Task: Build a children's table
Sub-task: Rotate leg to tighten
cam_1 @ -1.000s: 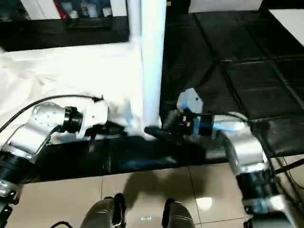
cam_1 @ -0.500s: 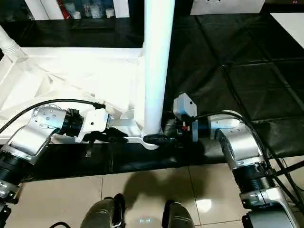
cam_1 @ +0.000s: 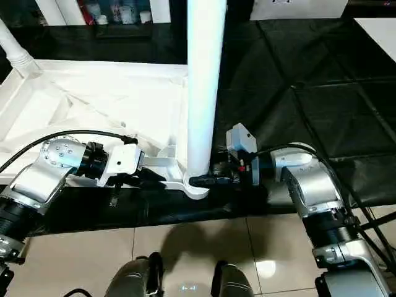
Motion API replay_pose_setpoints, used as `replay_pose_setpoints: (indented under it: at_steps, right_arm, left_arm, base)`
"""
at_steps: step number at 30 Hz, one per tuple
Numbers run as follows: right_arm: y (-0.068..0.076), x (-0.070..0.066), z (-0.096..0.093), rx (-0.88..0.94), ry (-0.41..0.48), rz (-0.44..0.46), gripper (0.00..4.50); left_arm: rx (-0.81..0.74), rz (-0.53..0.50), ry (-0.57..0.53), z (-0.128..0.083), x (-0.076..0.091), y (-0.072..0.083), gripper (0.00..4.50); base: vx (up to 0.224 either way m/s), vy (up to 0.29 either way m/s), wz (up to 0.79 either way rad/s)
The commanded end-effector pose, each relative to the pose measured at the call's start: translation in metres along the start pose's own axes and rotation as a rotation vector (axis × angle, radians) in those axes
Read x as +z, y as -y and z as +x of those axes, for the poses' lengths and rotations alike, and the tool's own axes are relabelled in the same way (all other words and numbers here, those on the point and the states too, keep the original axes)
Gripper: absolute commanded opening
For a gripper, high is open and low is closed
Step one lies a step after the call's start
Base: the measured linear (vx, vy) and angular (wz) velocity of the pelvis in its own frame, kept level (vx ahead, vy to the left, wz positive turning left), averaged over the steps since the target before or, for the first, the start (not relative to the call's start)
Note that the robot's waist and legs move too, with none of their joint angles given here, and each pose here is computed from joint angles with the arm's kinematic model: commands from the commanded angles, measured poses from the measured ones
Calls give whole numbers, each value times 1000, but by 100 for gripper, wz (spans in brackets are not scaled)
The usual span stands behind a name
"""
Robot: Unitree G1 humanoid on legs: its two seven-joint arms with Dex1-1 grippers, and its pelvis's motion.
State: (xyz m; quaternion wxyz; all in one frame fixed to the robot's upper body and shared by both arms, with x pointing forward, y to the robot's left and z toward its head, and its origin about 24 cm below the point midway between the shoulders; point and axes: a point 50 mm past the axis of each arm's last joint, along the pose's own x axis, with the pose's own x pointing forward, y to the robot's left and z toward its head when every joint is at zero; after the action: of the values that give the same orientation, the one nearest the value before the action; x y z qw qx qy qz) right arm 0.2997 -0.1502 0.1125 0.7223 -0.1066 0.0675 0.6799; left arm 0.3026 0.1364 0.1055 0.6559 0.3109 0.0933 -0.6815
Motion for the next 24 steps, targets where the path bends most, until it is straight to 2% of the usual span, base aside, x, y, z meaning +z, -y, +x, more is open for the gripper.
replay_pose_setpoints:
  at_steps: [1,7,12,15,16,17,19,20,21,24]
  right_arm:
    - [-3,-2,2,45,-19,5,197]
    - [-9,-7,5,53,-14,17,196]
    - [-18,-15,12,16,2,66,195]
    - [-17,-20,18,-84,11,116,195]
    - [-13,-25,27,-222,20,185,195]
    - [-13,-25,27,-222,20,185,195]
    - [-7,-28,38,-386,56,237,195]
    - [-7,-28,38,-386,56,237,195]
    - [-3,-32,46,-506,53,269,195]
    - [-2,-32,55,-582,69,285,195]
  left_arm:
    - [-88,10,-36,8,-3,8,0]
    - [-56,-27,-29,8,-4,6,0]
    - [57,-95,-45,8,-5,-6,0]
    - [128,-149,-48,8,-5,-13,0]
    - [201,-201,-48,9,-3,-21,0]
    - [201,-201,-48,9,-3,-21,0]
    - [285,-262,-34,13,1,-30,0]
    - [285,-262,-34,13,1,-30,0]
    - [358,-311,-25,19,4,-38,0]
    - [399,-347,-31,25,6,-42,0]
  base:
    - [0,0,0]
    - [0,0,0]
    - [0,0,0]
    - [0,0,0]
    - [0,0,0]
    - [0,0,0]
    - [-58,13,-11]
    - [-65,17,-13]
    - [-64,27,-10]
    - [-62,44,-13]
